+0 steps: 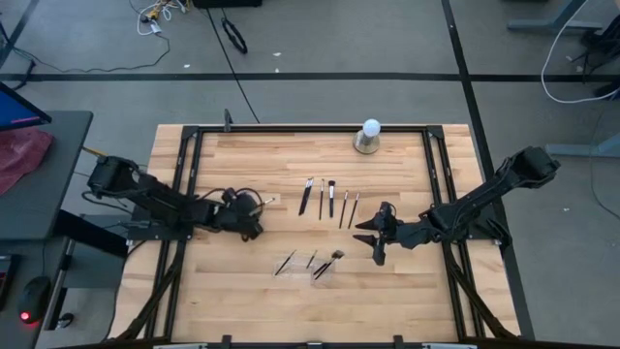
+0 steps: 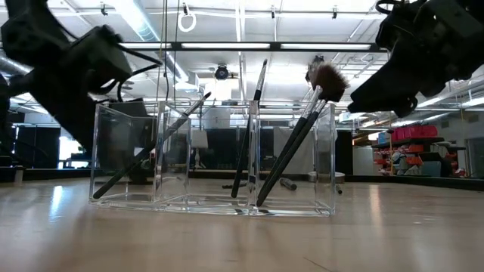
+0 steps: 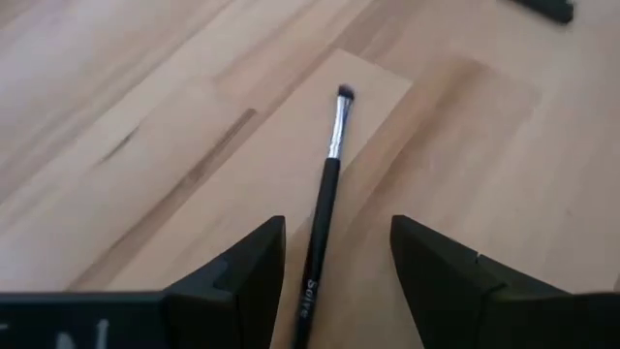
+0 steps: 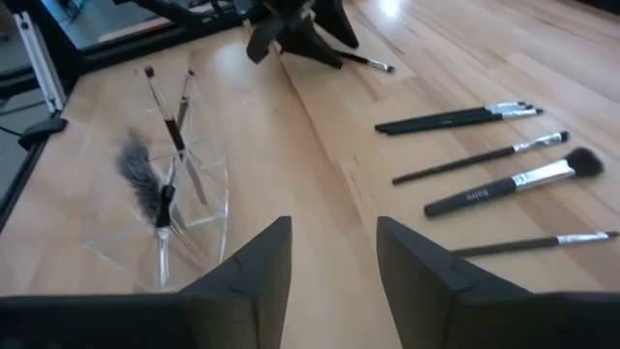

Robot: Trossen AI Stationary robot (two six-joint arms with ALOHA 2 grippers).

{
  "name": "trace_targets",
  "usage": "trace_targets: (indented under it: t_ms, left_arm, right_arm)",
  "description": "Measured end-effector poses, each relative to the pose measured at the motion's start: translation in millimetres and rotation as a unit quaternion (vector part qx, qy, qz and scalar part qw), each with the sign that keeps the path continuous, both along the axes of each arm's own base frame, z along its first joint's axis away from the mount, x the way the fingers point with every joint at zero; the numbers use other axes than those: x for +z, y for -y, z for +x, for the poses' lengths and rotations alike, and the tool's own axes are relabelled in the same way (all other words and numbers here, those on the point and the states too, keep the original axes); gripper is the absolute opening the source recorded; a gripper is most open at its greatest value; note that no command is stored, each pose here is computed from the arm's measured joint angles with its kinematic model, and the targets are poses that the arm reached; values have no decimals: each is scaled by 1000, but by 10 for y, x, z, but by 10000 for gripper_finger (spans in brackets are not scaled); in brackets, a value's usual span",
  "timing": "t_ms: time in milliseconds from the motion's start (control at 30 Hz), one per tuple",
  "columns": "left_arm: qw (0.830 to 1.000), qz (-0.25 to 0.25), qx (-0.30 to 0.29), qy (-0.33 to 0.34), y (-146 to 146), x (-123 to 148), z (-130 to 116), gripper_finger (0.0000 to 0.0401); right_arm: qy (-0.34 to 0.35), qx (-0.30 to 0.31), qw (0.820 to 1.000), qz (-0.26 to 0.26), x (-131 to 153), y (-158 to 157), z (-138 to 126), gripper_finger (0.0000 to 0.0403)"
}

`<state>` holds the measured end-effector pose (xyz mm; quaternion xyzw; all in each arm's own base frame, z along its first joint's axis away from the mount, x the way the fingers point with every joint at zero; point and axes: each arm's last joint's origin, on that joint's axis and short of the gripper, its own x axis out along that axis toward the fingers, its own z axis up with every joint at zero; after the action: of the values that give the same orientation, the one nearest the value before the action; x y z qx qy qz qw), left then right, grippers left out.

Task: Put items in baskets/containers
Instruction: Put the black eyeshadow brush into the transparent organizer

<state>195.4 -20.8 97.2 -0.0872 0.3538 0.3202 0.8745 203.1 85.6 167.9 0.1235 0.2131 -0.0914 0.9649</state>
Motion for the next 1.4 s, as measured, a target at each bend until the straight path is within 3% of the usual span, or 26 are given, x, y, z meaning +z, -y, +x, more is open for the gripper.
trace_targets:
  t_ms: [267, 633, 900, 1033, 1267, 1400]
  left_arm:
    - [998, -4, -27, 60, -56, -216, -310, 166]
    - [996, -27, -46, 78, -63, -329, -404, 15]
    - [992, -5, -61, 114, -46, -271, -354, 13]
    - [985, 11, -52, 163, -42, -188, -303, 13]
    - [954, 39, -108, 278, 62, 86, -157, 14]
    - [929, 53, -154, 333, 175, 307, 55, 13]
  right_arm:
    - [28, 14, 999, -9, 58, -16, 28, 153]
    - [43, 23, 999, -22, 90, -23, 42, 152]
    - [42, 23, 999, -22, 89, -23, 42, 152]
    - [44, 23, 999, -21, 92, -23, 43, 152]
    - [56, 24, 998, -19, 75, -43, 84, 152]
    - [82, 29, 996, -25, 61, -75, 153, 152]
